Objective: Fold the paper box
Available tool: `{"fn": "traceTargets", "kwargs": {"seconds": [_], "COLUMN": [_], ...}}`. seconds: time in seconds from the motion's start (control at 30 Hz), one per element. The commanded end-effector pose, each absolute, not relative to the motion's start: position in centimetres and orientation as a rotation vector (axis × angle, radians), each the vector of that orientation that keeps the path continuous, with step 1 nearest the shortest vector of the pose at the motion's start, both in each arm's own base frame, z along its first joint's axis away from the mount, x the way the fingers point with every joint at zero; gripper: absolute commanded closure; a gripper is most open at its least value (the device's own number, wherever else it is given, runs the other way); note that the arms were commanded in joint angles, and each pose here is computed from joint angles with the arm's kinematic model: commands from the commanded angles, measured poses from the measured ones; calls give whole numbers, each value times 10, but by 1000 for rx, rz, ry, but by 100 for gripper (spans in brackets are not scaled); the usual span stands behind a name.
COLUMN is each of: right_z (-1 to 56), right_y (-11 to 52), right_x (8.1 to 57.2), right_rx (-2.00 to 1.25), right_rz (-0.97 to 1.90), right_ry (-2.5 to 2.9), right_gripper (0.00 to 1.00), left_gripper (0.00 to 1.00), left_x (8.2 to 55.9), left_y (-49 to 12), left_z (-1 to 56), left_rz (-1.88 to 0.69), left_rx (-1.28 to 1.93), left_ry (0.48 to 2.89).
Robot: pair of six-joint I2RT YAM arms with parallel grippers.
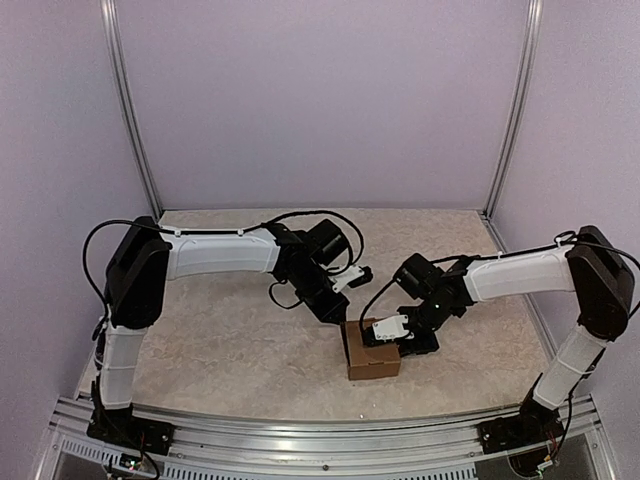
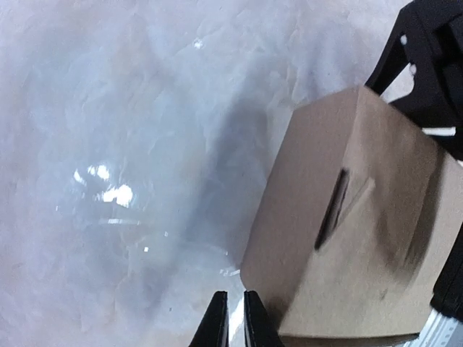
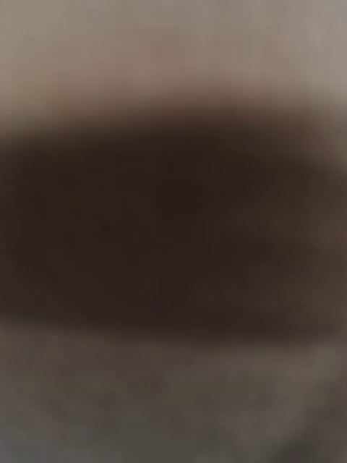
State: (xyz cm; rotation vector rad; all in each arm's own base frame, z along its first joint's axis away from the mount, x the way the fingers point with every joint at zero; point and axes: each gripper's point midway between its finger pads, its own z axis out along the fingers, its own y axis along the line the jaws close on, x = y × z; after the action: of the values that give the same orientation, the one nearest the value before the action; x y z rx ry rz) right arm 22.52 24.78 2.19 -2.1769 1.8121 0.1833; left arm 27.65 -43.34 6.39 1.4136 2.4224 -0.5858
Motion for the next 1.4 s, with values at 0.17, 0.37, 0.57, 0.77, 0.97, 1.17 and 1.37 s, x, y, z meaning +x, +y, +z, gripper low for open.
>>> {"fn": "traceTargets", "kwargs": {"seconds": [0.17,0.37,0.57,0.77,0.97,1.17,1.37], "right_z": [24,21,21,20,16,15,16], "right_y": [254,250,249,253,263,274,273], "right_x": [230,227,225,222,207,203,208], "right_rx": [-2168,-2170,-2171,-2169,-2219,-2249,-2232], "right_rz": [198,197,199,229,289,295,244], "right_ry": [1784,1787,1781,1773,1723,1674,1702], "right_gripper": [71,71,71,71,71,71,71], "left_gripper": [92,92,92,92,93,93,93], "left_x": [268,282,242,219,241,238,251], "left_y": [-446,-395,-378,-422,-473,-490,-473], "left_z": [43,49,46,56,46,35,29], "left_rz": [-540,-369,-442,-623,-703,-746,-685], "left_rx": [1486,1374,1385,1438,1480,1560,1517], "left_ry": [2435,2501,2567,2467,2370,2327,2384]}}
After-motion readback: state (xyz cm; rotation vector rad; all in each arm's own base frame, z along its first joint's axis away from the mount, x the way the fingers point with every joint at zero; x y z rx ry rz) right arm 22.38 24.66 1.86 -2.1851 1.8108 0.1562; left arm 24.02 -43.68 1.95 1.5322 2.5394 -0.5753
